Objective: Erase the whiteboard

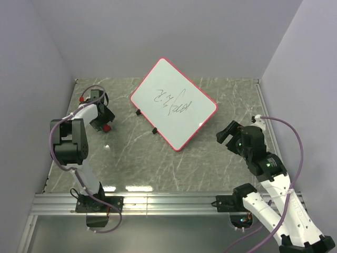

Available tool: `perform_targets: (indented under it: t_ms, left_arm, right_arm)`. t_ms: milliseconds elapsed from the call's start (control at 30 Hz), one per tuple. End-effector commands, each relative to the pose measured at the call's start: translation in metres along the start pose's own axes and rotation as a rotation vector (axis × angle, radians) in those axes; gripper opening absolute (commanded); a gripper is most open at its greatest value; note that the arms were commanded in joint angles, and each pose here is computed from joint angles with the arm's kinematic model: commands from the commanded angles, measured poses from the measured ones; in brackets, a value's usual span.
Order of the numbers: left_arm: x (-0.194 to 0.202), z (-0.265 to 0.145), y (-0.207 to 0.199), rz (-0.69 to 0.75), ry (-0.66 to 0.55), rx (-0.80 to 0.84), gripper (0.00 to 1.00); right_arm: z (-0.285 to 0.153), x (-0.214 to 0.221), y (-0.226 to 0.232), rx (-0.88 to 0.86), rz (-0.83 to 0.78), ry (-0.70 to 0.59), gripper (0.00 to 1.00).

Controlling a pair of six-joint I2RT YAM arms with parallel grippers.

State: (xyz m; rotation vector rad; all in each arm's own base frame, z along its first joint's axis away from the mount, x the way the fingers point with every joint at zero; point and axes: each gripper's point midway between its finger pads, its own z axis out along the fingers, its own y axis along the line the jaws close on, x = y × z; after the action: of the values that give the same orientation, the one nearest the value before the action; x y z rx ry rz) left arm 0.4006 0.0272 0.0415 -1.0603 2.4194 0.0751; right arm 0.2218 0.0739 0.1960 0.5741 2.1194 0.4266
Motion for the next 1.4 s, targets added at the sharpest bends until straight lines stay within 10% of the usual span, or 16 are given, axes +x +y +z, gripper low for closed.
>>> perform_targets:
  t_ms: [0, 300, 500, 1000, 1367]
  left_arm:
    - [-0.015, 0.004, -0.002, 0.007, -0.027, -0.002, 0.70]
    - [-0.004, 0.012, 0.003, 0.025, -0.007, -0.003, 0.43]
    - [-0.001, 0.015, -0.004, 0.037, 0.018, 0.033, 0.00]
    - [-0.041, -0.136, -0.134, 0.167, -0.116, 0.474, 0.00]
    - [0.051, -0.232, -0.233, 0.391, -0.016, 0.766, 0.00]
  right_arm:
    - [0.003, -0.004, -0.002, 0.018, 0.011, -0.027, 0.91]
    - [0.011, -0.021, 0.008, 0.014, -0.030, -0.069, 0.91]
    - [0.016, -0.048, 0.073, -0.227, -0.160, -0.054, 0.91]
    - [0.098, -0.122, 0.097, -0.302, 0.000, -0.009, 0.91]
    - [0.142, -0.115, 0.099, -0.323, -0.049, 0.086, 0.87]
